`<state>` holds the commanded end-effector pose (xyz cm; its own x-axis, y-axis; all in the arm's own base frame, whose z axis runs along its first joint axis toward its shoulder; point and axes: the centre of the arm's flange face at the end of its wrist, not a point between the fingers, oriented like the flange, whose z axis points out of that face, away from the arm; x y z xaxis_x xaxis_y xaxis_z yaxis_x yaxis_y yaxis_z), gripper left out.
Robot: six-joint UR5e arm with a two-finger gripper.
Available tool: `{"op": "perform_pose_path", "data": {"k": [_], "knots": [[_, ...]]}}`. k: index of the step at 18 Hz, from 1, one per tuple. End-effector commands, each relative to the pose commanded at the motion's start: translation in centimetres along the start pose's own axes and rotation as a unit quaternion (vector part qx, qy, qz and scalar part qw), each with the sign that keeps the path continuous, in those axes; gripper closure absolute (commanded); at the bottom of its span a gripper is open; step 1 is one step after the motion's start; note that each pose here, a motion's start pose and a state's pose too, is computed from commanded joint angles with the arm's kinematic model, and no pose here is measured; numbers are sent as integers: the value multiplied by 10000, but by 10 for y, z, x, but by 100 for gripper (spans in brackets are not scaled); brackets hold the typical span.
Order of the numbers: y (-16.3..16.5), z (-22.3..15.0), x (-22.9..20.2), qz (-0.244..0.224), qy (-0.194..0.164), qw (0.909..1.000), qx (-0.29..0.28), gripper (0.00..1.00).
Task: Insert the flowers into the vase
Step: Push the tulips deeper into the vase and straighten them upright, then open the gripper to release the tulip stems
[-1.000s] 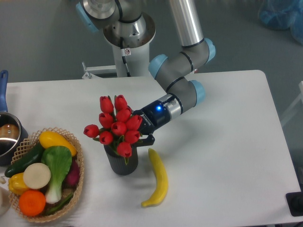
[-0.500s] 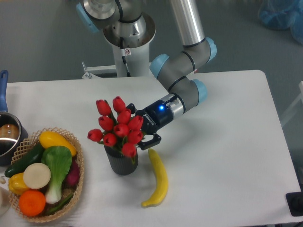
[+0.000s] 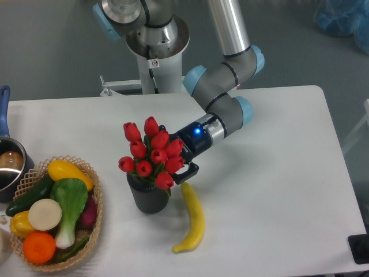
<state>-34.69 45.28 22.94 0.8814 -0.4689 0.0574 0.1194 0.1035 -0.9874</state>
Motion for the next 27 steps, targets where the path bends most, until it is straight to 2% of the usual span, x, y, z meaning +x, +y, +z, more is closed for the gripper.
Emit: {"op": "perform_pose_path", "data": {"k": [1,7,10,12,21,25,27], "knots": [[2,0,2,-15,1,10000,-46,1],[2,-6,7,-15,-52,9998,-188,0],[-3,-16,6,36,-120,9975,-693,0],[0,-24,9,-5,-197,9971,-735,0],[-26,-53,15,253,-486,9897,-1322,0],[-39,-66,18,412,-617,9809,-1797,0],[-45,-77,17,528,-720,9695,-2284,0]]}}
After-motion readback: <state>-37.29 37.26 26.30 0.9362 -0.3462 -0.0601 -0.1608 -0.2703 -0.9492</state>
